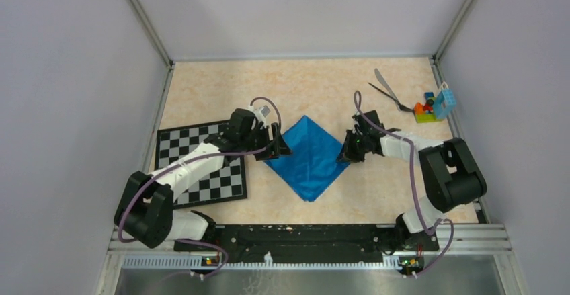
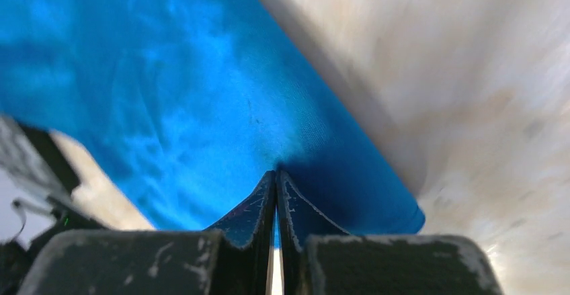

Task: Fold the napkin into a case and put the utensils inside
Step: Rotate the flattened napkin from the center of the board, then smooth out the square-folded napkin at the center of the board.

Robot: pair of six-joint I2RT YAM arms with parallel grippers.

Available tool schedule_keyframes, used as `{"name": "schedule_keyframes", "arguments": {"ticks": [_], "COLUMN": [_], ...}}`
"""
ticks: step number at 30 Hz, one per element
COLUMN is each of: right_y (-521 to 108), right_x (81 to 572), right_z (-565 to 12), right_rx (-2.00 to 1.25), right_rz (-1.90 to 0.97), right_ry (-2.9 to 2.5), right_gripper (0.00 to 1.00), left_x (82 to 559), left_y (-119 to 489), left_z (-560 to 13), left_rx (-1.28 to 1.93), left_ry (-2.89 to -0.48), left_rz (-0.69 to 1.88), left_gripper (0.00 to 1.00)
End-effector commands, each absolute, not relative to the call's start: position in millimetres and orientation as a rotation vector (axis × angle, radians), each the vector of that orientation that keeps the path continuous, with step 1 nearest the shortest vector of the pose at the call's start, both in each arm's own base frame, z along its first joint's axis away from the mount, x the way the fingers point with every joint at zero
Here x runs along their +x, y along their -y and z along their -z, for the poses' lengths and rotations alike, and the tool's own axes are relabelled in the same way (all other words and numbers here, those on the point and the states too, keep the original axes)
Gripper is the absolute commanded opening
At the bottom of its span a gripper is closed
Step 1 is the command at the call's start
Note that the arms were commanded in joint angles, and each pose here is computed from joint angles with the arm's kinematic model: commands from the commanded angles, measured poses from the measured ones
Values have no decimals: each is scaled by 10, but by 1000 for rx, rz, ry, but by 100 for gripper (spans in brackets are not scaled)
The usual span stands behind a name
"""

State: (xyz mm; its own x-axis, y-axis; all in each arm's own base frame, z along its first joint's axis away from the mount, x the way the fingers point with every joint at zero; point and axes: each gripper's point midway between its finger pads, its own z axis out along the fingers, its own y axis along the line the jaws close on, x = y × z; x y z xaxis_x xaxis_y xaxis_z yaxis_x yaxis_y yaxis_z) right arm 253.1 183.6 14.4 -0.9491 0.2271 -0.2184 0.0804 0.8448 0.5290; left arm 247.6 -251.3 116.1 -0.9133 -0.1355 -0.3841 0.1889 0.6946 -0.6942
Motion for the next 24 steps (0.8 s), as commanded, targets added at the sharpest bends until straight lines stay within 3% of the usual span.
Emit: {"name": "schedule_keyframes", "arguments": {"ticks": [1, 4, 6, 9, 11, 14, 17, 21, 24], "right_y": [-1146, -1445, -1531, -1767, -2026, -2281, -2276, -2101, -1959], "right_x": [3170, 3729, 3827, 3720, 3425, 2935, 2585, 2261, 2216], "right_z": [185, 15, -164, -624, -782, -886, -818, -594, -491], "right_rx": [162, -59, -123, -186, -240, -246, -197, -174, -163], "right_rz": [-158, -261, -293, -487, -724, -1070, -1199, -1152, -1051], "right_ry": [-2719, -2665, -2675, -2599, -2572, -2560, -2568, -2652, -2693], "right_gripper": [3, 2, 8, 39, 51, 52, 51, 50, 48], "left_x": [2579, 2630, 2691, 2791, 2833, 2840, 2842, 2864, 2879], "left_y": [2531, 2492, 2451, 2442, 2435, 2393, 2335, 2303, 2267], "left_z": [-1521, -1452, -1386, -1304, -1231, -1091, -964, -833, -719], "left_rx": [102, 92, 73, 93, 92, 83, 73, 66, 54], "left_ry": [-2370, -2382, -2418, -2459, -2496, -2533, -2554, -2578, -2600], "left_rz": [1090, 1051, 1029, 1005, 975, 929, 882, 846, 807], "left_gripper": [73, 74, 73, 73, 73, 71, 67, 68, 62]}}
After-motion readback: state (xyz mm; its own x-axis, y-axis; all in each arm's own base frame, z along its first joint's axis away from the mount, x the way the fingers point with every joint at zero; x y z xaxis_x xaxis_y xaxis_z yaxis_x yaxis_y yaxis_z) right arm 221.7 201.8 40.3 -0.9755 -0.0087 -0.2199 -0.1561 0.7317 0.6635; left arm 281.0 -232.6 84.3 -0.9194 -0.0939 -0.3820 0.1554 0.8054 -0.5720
